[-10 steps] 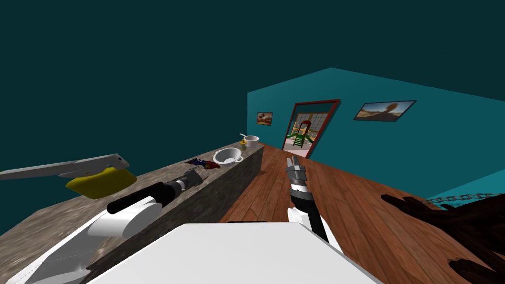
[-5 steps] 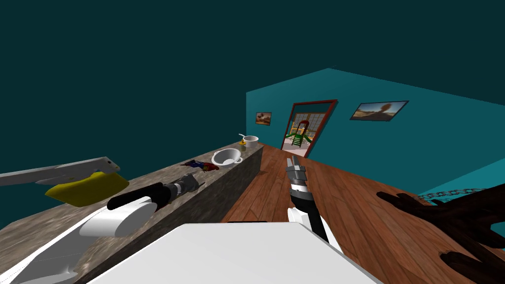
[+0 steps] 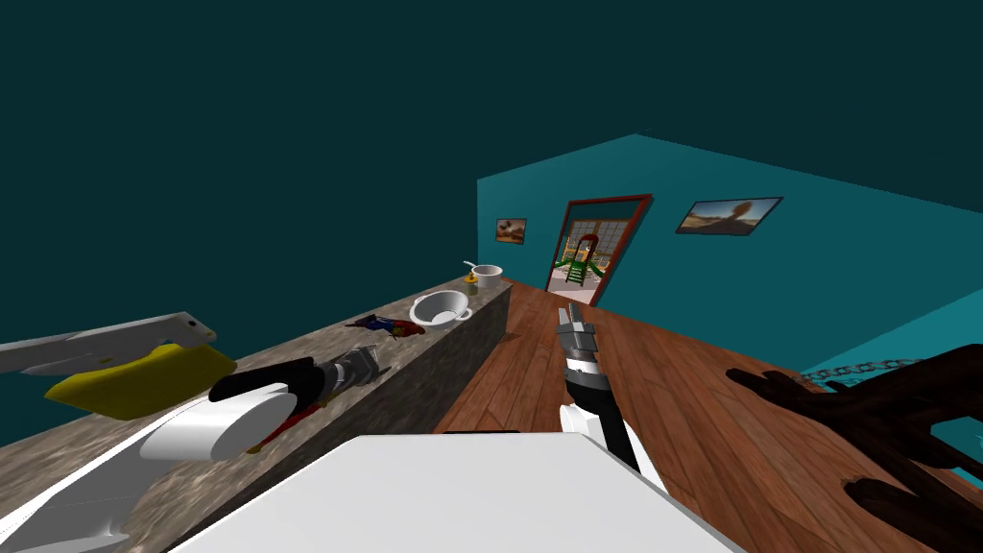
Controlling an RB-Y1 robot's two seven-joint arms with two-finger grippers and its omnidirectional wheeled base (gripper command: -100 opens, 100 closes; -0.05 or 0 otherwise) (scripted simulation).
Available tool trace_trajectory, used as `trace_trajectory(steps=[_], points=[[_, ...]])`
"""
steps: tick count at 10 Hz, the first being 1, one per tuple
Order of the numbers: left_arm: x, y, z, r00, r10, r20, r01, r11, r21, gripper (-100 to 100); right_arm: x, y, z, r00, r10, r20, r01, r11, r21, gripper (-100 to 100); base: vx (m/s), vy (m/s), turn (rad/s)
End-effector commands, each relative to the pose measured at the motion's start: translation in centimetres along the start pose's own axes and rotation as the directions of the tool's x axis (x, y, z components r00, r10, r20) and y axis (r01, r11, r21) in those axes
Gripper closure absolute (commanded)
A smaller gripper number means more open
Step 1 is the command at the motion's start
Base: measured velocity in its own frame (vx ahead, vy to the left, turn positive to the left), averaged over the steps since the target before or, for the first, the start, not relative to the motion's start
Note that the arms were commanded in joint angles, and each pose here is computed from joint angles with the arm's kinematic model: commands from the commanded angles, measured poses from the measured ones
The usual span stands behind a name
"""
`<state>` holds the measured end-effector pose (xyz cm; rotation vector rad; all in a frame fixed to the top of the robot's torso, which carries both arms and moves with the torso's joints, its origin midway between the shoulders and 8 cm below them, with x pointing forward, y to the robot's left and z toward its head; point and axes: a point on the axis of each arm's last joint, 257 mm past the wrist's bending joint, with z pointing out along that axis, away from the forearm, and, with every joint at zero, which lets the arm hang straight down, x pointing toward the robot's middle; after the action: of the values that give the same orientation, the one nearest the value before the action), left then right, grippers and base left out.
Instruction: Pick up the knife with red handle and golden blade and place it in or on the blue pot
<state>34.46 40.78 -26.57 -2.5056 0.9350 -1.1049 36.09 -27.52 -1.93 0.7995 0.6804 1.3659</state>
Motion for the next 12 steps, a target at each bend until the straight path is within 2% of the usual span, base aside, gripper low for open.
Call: trace_trajectory(steps=[1,2,3,4,5,6,7,8,9,10,11,12], points=[[-1.3,0.7,0.0,0.999,-0.013,0.046,0.015,0.999,-0.034,-100,0.0,0.0,0.0,1.0,0.0,0.0,0.0,1.0,0.0,0,0.037,0.037,-0.03],[-1.6,0.9,0.0,0.998,-0.013,0.057,0.015,0.999,-0.043,-100,0.0,0.0,0.0,1.0,0.0,0.0,0.0,1.0,0.0,0,0.021,0.018,-0.001],[-3.2,1.1,-0.3,0.994,-0.036,0.106,0.043,0.996,-0.073,-100,0.0,0.0,0.0,1.0,0.0,0.0,0.0,1.0,0.0,0,0.022,0.027,-0.045],[-3.8,1.6,-0.4,0.991,-0.034,0.128,0.045,0.995,-0.09,-100,0.0,0.0,0.0,1.0,0.0,0.0,0.0,1.0,0.0,0,0.027,0.029,-0.037],[-5.2,1.6,-0.8,0.983,-0.054,0.173,0.075,0.991,-0.112,-100,0.0,0.0,0.0,1.0,0.0,0.0,0.0,1.0,0.0,0,0.042,0.037,-0.052],[-5.8,2.1,-0.9,0.979,-0.051,0.196,0.078,0.989,-0.129,-100,0.0,0.0,0.0,1.0,0.0,0.0,0.0,1.0,0.0,0,0.037,0.036,-0.03],[-7.2,2.2,-1.4,0.968,-0.07,0.24,0.107,0.983,-0.148,-100,0.0,0.0,0.0,1.0,0.0,0.0,0.0,1.0,0.0,0,0.035,0.04,-0.053],[-7.8,2.7,-1.6,0.963,-0.065,0.263,0.112,0.98,-0.164,-100,0.0,0.0,0.0,1.0,0.0,0.0,0.0,1.0,0.0,0,0.027,0.04,-0.025],[-9.1,2.7,-2.2,0.948,-0.081,0.307,0.142,0.973,-0.18,-100,0.0,0.0,0.0,1.0,0.0,0.0,0.0,1.0,0.0,0,0.032,0.049,-0.04],[-9.6,3.2,-2.5,0.941,-0.076,0.329,0.146,0.97,-0.196,-100,0.0,0.0,0.0,1.0,0.0,0.0,0.0,1.0,0.0,0,0.027,0.035,-0.03],[-10.8,3.2,-3.1,0.925,-0.089,0.37,0.176,0.962,-0.208,-100,0.0,0.0,0.0,1.0,0.0,0.0,0.0,1.0,0.0,0,0.028,0.031,-0.047],[-11.3,3.7,-3.5,0.916,-0.083,0.392,0.182,0.958,-0.222,-100,0.0,0.0,0.0,1.0,0.0,0.0,0.0,1.0,0.0,0,0.022,0.029,-0.023]])
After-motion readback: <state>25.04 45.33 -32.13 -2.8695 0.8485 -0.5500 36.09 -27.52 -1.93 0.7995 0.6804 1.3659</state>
